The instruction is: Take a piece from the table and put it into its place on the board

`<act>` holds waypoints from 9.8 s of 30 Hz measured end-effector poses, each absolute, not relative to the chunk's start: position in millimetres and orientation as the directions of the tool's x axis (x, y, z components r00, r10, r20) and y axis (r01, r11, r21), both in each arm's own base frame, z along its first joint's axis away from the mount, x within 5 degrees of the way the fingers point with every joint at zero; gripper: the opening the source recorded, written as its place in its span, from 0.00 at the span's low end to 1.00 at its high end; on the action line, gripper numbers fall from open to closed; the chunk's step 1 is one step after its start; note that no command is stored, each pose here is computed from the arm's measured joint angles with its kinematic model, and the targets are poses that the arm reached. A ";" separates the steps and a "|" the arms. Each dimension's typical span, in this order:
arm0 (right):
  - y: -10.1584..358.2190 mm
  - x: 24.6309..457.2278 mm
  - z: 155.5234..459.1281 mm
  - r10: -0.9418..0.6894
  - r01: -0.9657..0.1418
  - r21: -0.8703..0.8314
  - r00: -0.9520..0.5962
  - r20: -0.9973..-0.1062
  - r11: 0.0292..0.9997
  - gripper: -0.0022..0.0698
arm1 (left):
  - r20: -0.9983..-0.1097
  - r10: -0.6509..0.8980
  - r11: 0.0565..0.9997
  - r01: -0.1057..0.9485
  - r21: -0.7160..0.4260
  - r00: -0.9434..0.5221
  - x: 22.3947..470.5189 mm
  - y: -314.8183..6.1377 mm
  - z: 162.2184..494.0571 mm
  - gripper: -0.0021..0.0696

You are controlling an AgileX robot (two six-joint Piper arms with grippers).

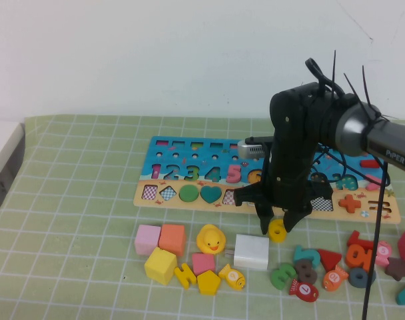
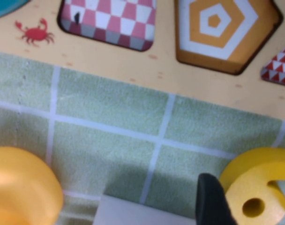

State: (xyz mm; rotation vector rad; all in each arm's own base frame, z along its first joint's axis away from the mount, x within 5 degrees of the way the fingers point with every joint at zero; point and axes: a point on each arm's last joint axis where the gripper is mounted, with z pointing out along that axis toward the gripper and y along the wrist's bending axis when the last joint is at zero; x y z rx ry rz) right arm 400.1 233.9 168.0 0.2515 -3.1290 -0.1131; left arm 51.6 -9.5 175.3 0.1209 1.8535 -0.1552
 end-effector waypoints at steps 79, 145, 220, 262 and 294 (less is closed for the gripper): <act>247.6 461.0 162.5 -0.173 -0.224 0.086 -0.903 -0.393 0.971 0.42 | -0.959 0.004 0.986 0.163 -0.044 -0.283 51.6 -9.5 175.3 0.03; 225.9 445.4 298.4 -0.285 -0.296 -0.066 -0.803 -0.523 0.953 0.03 | -0.959 0.004 0.986 0.163 -0.044 -0.283 51.6 -9.5 175.3 0.03; 96.4 165.0 517.7 -0.205 -0.473 0.111 -0.566 -0.798 0.874 0.03 | -0.960 0.021 0.985 0.168 -0.027 -0.281 51.6 -9.5 175.3 0.03; -6.1 51.0 170.7 0.056 0.134 0.013 -0.316 -0.947 0.991 0.03 | -0.959 0.014 0.986 0.166 -0.035 -0.282 51.6 -9.5 175.3 0.03; -5.5 51.0 170.3 0.137 0.138 0.098 -0.311 -0.941 0.986 0.03 | -0.959 0.011 0.986 0.165 -0.038 -0.282 51.6 -9.5 175.3 0.03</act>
